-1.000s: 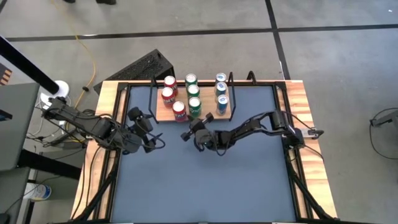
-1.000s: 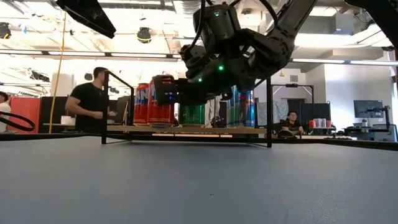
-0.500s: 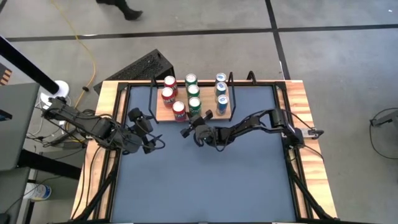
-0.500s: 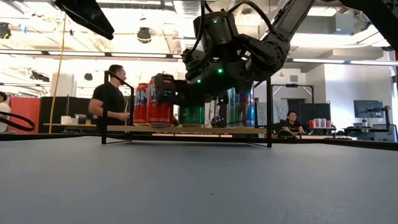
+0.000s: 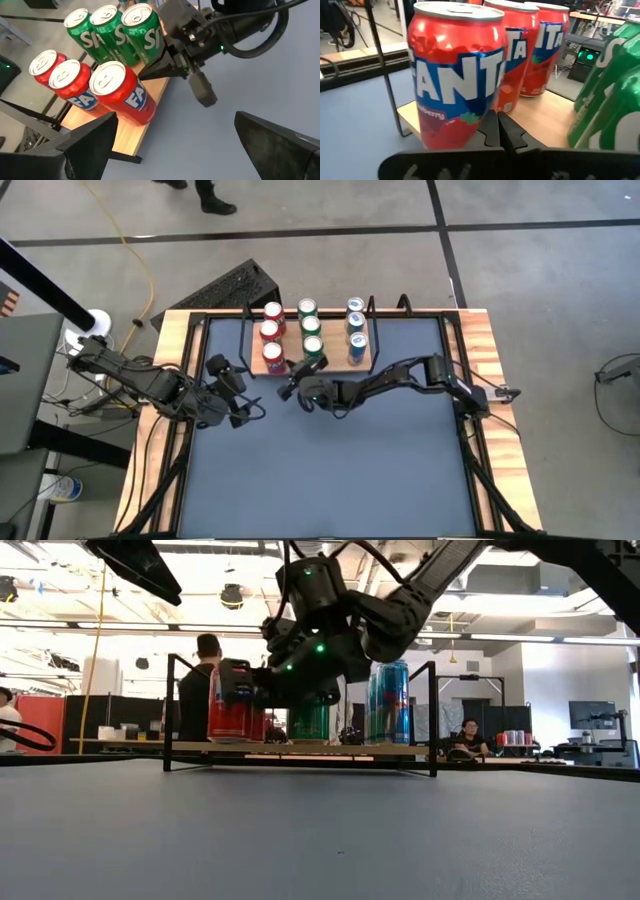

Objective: Place canned beverage on shelf
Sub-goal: Put the red soda can on the shelf aligned with the other red soda cans, then adjust the soda cans on the shelf

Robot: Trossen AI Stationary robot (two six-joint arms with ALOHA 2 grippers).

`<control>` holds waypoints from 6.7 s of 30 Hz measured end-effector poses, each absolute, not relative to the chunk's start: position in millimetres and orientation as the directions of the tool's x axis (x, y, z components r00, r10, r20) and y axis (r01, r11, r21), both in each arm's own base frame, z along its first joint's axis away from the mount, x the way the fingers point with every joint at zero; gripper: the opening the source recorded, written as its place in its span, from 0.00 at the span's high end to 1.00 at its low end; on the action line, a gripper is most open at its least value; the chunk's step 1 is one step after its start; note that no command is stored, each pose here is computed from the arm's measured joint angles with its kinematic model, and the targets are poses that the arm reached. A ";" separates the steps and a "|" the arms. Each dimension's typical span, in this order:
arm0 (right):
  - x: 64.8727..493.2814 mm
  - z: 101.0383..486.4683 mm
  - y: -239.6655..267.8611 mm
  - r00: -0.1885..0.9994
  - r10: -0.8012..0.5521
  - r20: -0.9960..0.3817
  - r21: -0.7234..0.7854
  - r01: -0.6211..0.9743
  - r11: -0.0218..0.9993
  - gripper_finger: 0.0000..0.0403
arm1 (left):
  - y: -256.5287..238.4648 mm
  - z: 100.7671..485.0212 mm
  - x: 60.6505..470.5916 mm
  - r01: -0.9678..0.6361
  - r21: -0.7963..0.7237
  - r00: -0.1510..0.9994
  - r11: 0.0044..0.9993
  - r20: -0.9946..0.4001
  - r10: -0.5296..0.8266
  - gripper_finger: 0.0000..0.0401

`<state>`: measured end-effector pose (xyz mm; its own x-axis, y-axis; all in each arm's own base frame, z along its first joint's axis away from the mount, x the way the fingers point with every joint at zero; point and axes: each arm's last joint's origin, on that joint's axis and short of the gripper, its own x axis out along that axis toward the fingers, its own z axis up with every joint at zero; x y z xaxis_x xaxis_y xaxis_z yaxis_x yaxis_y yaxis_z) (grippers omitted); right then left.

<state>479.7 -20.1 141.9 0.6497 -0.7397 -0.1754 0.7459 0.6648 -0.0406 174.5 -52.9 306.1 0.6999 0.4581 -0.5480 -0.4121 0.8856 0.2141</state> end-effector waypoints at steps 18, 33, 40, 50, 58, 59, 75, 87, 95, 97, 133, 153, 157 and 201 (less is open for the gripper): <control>479.3 138.9 -3.3 0.744 -0.603 -0.288 -0.093 0.605 0.791 1.00 | -51.3 303.0 171.0 -0.419 0.233 0.671 0.878 -0.572 0.472 0.02; 483.6 146.0 -32.0 0.827 -0.503 -0.249 -0.044 0.510 0.859 1.00 | -51.4 303.3 171.1 -0.427 0.221 0.673 0.877 -0.571 0.471 0.02; 485.3 150.7 -36.1 0.862 -0.462 -0.209 -0.023 0.468 0.884 1.00 | -51.4 303.2 171.1 -0.435 0.209 0.672 0.876 -0.572 0.470 0.02; 486.1 154.0 -37.6 0.875 -0.450 -0.178 -0.025 0.453 0.891 1.00 | -51.4 303.2 171.1 -0.434 0.211 0.672 0.876 -0.571 0.471 0.02; 485.9 159.0 -48.2 0.873 -0.471 -0.131 -0.004 0.474 0.880 1.00 | -51.5 303.1 171.0 -0.445 0.190 0.672 0.875 -0.575 0.467 0.02; 486.0 158.5 -47.7 0.875 -0.465 -0.136 -0.006 0.469 0.883 1.00 | -51.5 303.1 171.0 -0.445 0.190 0.672 0.875 -0.575 0.466 0.02; 418.7 204.5 10.5 0.745 -0.460 -0.483 -0.182 0.429 0.885 1.00 | -51.1 302.9 170.5 -0.406 0.252 0.668 0.878 -0.574 0.473 0.02; 337.6 301.2 -33.3 0.695 -0.611 -0.379 -0.091 0.629 0.772 1.00 | -50.9 303.9 171.2 -0.412 0.270 0.672 0.870 -0.555 0.491 0.02; 352.1 292.1 -83.0 0.644 -0.605 -0.468 -0.105 0.640 0.761 1.00 | -51.5 304.2 171.9 -0.425 0.226 0.679 0.876 -0.561 0.474 0.02; 356.8 285.2 -89.0 0.625 -0.598 -0.502 -0.129 0.630 0.766 1.00 | -51.9 303.9 171.9 -0.418 0.212 0.680 0.883 -0.571 0.459 0.02; 376.5 267.6 -98.0 0.561 -0.573 -0.598 -0.153 0.622 0.768 1.00 | -52.3 303.4 171.9 -0.419 0.189 0.681 0.888 -0.581 0.445 0.02; 378.9 270.3 -89.4 0.567 -0.592 -0.572 -0.148 0.639 0.755 1.00 | -53.0 303.0 172.0 -0.409 0.169 0.683 0.897 -0.595 0.424 0.02; 375.7 267.9 -95.4 0.539 -0.600 -0.591 -0.150 0.658 0.738 1.00 | -52.9 303.0 172.0 -0.405 0.175 0.683 0.897 -0.595 0.424 0.02; 379.5 267.3 -86.9 0.585 -0.543 -0.602 -0.085 0.629 0.773 1.00 | -53.1 302.0 171.2 -0.407 0.157 0.677 0.900 -0.609 0.413 0.02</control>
